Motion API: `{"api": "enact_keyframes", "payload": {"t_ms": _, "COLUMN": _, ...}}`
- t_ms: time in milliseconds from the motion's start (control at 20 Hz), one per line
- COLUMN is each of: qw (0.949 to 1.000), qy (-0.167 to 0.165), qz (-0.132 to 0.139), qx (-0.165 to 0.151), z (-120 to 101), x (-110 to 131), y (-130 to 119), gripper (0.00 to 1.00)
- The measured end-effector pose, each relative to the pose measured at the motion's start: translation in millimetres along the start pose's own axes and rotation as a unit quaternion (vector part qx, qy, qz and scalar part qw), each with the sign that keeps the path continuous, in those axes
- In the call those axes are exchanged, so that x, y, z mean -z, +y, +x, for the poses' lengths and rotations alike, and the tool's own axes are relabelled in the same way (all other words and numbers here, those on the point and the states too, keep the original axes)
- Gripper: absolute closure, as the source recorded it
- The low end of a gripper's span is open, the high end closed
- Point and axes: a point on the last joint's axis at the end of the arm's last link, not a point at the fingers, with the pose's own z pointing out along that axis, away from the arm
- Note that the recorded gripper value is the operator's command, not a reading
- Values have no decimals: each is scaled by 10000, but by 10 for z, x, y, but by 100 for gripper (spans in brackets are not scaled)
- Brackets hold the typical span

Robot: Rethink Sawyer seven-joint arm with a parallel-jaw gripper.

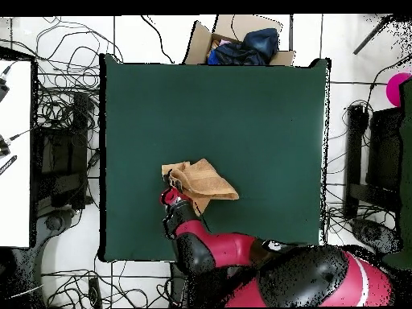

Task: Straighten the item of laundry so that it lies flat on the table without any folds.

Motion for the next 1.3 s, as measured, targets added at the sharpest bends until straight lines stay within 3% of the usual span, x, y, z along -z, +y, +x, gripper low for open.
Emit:
{"api": "enact_keyframes", "payload": {"t_ms": 950, "qw": 9997, "qy": -23, "qz": -102, "qx": -225, "z": -69, "x": 71, "y": 69, "gripper": 0}}
{"api": "enact_keyframes", "payload": {"t_ms": 1250, "qw": 9989, "qy": 241, "qz": 345, "qx": -219, "z": -119, "x": 243, "y": 99, "gripper": 0}}
{"api": "enact_keyframes", "payload": {"t_ms": 1300, "qw": 9966, "qy": 460, "qz": 657, "qx": -193, "z": -160, "x": 334, "y": 120, "gripper": 0}}
